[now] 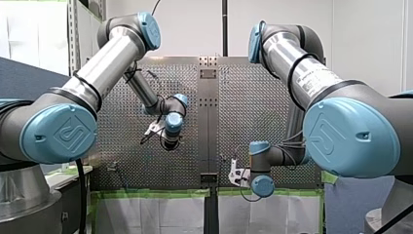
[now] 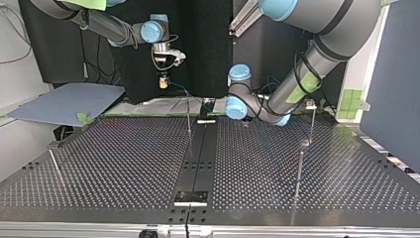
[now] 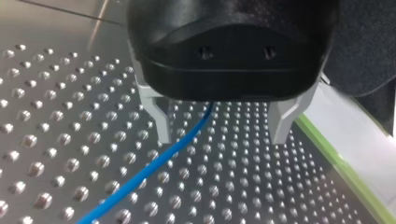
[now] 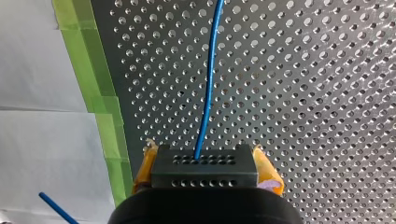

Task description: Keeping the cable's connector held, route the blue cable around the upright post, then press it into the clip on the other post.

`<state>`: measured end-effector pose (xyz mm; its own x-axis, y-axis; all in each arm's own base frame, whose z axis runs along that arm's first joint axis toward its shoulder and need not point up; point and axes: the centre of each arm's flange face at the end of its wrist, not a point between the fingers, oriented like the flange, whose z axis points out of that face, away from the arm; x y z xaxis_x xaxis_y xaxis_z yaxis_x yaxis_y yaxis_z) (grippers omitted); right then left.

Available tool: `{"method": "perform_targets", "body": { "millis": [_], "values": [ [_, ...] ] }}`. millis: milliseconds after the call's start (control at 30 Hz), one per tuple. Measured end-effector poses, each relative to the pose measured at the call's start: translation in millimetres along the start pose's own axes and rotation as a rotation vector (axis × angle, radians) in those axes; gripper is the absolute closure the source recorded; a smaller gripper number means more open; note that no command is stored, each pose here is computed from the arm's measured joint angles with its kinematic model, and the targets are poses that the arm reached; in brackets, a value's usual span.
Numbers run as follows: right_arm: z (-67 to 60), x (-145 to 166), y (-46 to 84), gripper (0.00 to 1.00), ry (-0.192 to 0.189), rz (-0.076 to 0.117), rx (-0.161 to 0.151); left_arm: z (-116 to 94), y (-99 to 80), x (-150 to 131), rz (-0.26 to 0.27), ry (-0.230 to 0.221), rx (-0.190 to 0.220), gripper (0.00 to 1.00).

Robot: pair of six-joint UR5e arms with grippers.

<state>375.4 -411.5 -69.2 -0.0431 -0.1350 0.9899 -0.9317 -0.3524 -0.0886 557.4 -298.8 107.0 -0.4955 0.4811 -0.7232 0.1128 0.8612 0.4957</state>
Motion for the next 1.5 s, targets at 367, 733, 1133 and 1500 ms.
{"method": "perform_targets", "body": {
  "millis": [367,733,1133,1500],
  "values": [
    [-0.6,0,-1.9,1.0,-0.001,0.0,0.008,0,-30.3,14,-0.001,0.001,0.084,0.0],
    [-1.0,0,-4.8,1.0,-0.002,-0.001,0.025,-9,-58.4,20,0.02,-0.009,0.146,0.0],
    [-1.4,-1,-7.4,1.0,-0.001,-0.001,0.043,-12,-91.8,34,-0.003,-0.02,0.239,0.0],
    [-1.4,-1,-8.1,1.0,0.0,-0.002,0.046,-12,-106.4,26,-0.129,-0.082,0.339,0.0]
  ]
}}
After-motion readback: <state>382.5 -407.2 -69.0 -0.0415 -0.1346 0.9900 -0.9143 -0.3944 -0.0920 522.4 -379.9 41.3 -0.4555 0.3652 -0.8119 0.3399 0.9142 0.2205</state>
